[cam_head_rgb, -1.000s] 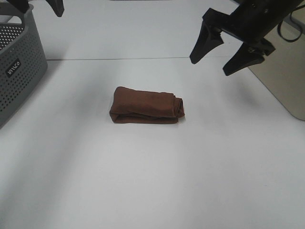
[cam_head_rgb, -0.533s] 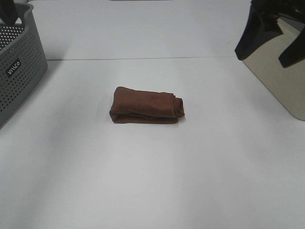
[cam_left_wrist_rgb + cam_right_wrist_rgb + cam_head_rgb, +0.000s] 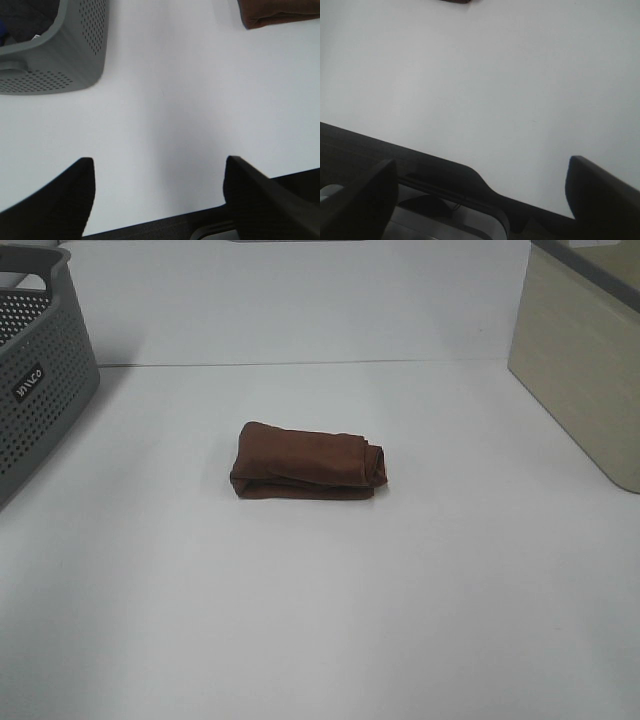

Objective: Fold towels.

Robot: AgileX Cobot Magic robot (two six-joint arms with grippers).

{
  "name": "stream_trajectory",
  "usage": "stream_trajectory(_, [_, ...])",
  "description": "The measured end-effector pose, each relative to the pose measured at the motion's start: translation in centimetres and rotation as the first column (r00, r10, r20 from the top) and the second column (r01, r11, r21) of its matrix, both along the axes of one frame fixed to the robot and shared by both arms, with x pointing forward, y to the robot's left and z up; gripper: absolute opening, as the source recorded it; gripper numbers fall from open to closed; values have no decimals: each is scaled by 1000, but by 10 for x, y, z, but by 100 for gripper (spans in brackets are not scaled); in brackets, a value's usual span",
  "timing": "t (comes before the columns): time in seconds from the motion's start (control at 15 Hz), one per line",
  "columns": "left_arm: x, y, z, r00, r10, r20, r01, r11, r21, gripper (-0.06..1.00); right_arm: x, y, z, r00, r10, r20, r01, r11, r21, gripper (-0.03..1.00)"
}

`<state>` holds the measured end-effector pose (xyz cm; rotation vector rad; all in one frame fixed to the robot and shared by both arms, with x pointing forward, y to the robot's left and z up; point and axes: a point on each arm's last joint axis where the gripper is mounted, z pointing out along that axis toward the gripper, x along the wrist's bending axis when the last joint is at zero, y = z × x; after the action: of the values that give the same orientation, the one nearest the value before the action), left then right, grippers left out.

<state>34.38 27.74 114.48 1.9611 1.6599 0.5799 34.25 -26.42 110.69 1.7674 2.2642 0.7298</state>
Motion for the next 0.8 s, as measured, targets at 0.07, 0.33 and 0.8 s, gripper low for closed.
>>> stream_trajectory(0.07, [-22,6,-6,999,-11,45,11,1000,-10,69,-20,-4,-6,999,-2,44,2,1000,-4,85])
stream_trajectory(0.33, [-86,21,-41,974,-112,195,115,993,-6,69,-73,-15,-30,980,-9,197,11,1000,-10,85])
stream_trajectory(0.8, [-112,16,-88,889,-269,370,292,957,-5,69,-109,-25,-58,906,-26,422,34,999,-11,85])
